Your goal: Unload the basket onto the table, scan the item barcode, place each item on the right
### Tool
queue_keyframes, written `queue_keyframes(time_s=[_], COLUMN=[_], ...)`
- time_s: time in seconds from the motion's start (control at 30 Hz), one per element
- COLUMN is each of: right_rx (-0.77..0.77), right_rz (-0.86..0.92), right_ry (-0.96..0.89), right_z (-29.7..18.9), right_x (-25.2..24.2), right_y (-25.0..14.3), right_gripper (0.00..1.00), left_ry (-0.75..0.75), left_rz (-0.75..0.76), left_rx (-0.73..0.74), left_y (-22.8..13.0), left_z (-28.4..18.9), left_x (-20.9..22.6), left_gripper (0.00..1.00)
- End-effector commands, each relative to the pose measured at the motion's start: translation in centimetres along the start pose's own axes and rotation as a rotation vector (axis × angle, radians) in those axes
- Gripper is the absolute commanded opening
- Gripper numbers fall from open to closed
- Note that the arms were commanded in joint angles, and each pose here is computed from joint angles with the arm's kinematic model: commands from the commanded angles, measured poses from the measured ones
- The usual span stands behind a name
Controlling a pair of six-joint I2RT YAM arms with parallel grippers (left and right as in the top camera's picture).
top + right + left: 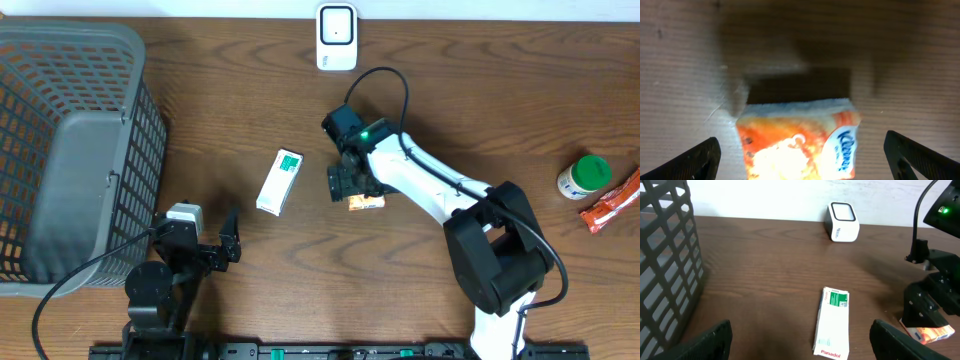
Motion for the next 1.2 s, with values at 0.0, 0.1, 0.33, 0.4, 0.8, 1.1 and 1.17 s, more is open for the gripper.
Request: queue_keyframes(time_s=[0.0,0.1,0.33,0.4,0.8,1.1,1.17], right_rx=[0.050,0.104,0.135,0.138,0.104,0.064,0.058], right_rz=[0.004,-0.018,-0.064,-0.080,-0.096,-0.094,-0.105], right_ry=[-0.015,0.015,0.041,0.044,0.061,0.079,0.081], right_z=[1.6,2.9,3.4,3.4,2.0,-0.3,-0.3], right_x=[-1.2,-0.8,-0.5,-0.4,-0.3,-0.1,0.0], right_y=[-0.5,-1.2,-1.5,-1.6,-0.7,0.4,0.5], right_gripper=[0.99,0.99,0.98,0.88,0.56,0.57,0.63], left_ry=[-0.010,-0.010,-0.010,-0.010,-0.010,-0.010,-0.010], left_rz=[-0.002,-0.002,-0.002,-0.002,-0.002,-0.002,-0.002], left_rx=[-0.001,-0.001,-0.001,-0.001,-0.001,-0.001,-0.001], left_y=[0.0,0.0,0.0,0.0,0.0,0.0,0.0], left_z=[0.0,0.0,0.0,0.0,0.0,0.0,0.0], left_x=[-0.1,-0.1,-0.1,-0.1,-0.1,-0.1,-0.1], left_gripper=[0.87,0.87,0.86,0.87,0.87,0.87,0.87])
Point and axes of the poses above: each gripper's point midway between its finger pads, its own z axis out along the fingers, its own x axis along the line the jaws close on, y = z × x, the point moved 6 cm from there along -z, back along the fingers, and after that the axes turned 1 degree about z, right-handed, at the moved point
